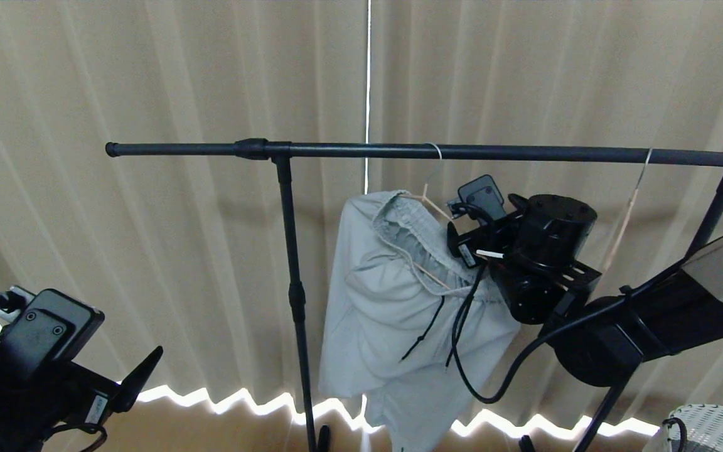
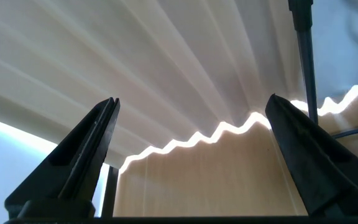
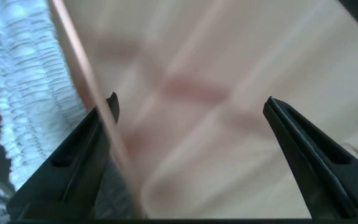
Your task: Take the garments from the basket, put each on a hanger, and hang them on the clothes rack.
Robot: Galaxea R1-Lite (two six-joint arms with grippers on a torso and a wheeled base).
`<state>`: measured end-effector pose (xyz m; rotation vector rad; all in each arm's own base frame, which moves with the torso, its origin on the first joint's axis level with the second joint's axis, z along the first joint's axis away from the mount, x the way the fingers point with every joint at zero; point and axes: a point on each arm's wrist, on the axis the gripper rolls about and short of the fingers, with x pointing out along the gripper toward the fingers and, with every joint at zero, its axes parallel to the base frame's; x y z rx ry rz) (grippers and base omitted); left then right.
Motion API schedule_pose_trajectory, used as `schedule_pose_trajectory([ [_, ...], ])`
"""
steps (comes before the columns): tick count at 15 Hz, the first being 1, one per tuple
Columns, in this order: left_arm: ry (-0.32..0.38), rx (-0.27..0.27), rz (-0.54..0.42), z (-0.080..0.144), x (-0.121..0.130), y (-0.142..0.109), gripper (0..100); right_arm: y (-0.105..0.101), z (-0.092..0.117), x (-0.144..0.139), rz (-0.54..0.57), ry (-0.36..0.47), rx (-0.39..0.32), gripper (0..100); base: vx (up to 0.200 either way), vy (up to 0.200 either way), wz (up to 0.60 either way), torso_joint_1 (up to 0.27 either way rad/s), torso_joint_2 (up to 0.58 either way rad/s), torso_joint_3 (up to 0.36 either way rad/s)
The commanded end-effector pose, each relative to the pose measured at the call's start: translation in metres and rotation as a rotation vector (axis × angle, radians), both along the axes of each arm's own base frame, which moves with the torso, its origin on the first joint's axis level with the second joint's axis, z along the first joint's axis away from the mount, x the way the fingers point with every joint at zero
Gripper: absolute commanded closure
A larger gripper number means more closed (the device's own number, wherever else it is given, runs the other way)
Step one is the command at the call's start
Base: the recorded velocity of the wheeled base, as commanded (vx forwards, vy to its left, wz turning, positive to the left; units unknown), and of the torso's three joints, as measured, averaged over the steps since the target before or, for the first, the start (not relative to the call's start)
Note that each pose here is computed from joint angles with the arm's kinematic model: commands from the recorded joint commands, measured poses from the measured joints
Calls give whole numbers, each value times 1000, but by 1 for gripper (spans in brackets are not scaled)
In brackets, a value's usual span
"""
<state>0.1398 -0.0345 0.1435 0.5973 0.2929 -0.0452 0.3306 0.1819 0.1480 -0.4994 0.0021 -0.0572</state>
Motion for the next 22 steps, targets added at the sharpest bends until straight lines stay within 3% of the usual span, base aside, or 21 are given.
schedule_pose_trajectory([
  [1,-1,0,-1,0,0,0,0,0,-3,0,28,6,-3,0,0,0,0,0,0,0],
  [4,-10,-3,-1,1,-2,1,0,2,-2,0,68,0,23,0,0,0,0,0,0,0],
  [9,-14,-6,0,1,-3,1,0,5,2,-4,175,-2,133,0,0,0,0,0,0,0],
  [10,-14,-6,0,1,-3,1,0,4,5,-6,220,0,177,0,0,0,0,0,0,0],
  [15,-13,-8,1,1,-4,1,0,0,9,-20,390,28,241,0,0,0,0,0,0,0],
  [19,-19,-15,7,0,-7,3,0,-14,32,-43,397,-10,296,0,0,0,0,0,0,0],
  [22,-53,-45,26,0,-21,8,0,-38,51,-77,391,-43,312,0,0,0,0,0,0,0],
])
